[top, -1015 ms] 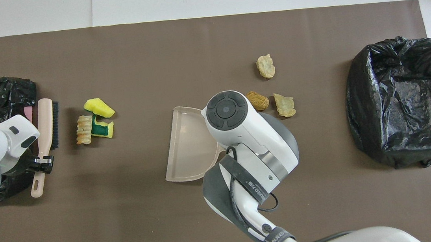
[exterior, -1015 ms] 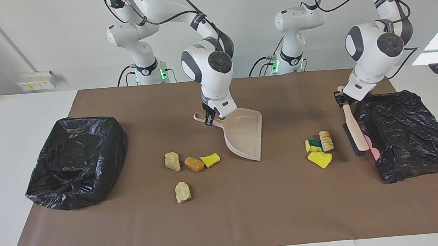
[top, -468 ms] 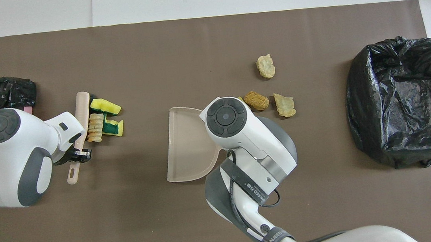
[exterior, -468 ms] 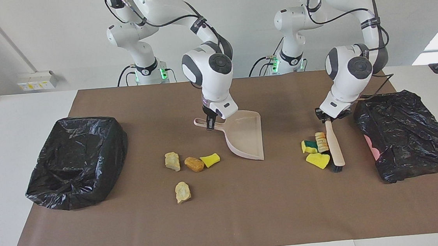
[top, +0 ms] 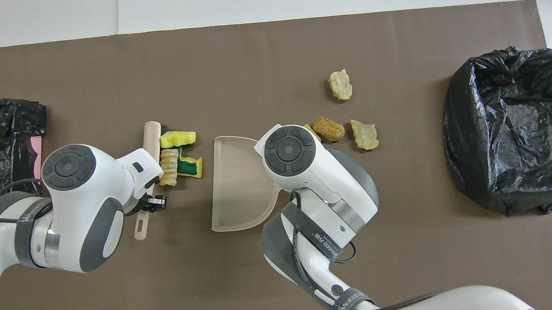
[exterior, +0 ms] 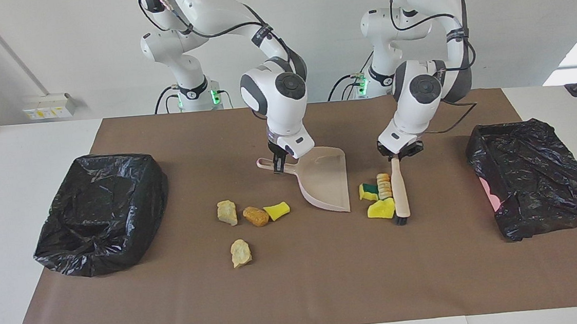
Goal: Sweep and dump trash in bin
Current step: 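Sweep the sponges and bread into the dustpan with the left gripper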
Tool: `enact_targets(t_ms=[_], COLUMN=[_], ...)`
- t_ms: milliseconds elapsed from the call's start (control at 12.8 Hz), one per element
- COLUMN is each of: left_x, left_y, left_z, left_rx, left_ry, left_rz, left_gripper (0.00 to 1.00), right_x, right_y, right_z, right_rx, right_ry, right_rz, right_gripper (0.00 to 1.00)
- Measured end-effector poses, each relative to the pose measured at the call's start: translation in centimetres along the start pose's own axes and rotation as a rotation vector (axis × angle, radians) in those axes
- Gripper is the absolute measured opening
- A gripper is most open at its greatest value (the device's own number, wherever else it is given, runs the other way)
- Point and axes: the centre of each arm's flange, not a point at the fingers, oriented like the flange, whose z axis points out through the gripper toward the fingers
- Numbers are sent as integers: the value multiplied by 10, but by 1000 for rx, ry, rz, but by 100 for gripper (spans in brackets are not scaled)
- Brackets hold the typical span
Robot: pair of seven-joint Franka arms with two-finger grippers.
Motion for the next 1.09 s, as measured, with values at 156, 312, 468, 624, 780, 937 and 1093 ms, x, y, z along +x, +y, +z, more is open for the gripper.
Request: enact_targets(t_ms=[156,312,468,624,780,937,1093], left_x=[-9,-24,-34,-38,-44,-56,-64], left_y=[44,81,97,106,110,103,80], left_z=[-2,-3,-9,-18,-45,-80,-107], left_rx=[-23,-52,-101,-147,-201,-221,-224], left_ry=[-9,-49,-89,-103,-100,-82,-58], left_rz=[20,46,42,35,26,25,4], left_gripper=[26,26,26,26,26,26,26], right_x=[0,0,0,0,-1,-8,-23], right_y=[0,0,0,0,2,9,22], right_z=[0,0,0,1,-1,-5,-13], right_rx=[0,-1,0,-1,-4,-10,-21], right_ry=[0,1,1,1,5,12,23], right_rz=[0,0,0,2,9,27,59], right_gripper=[32,32,32,32,32,32,32])
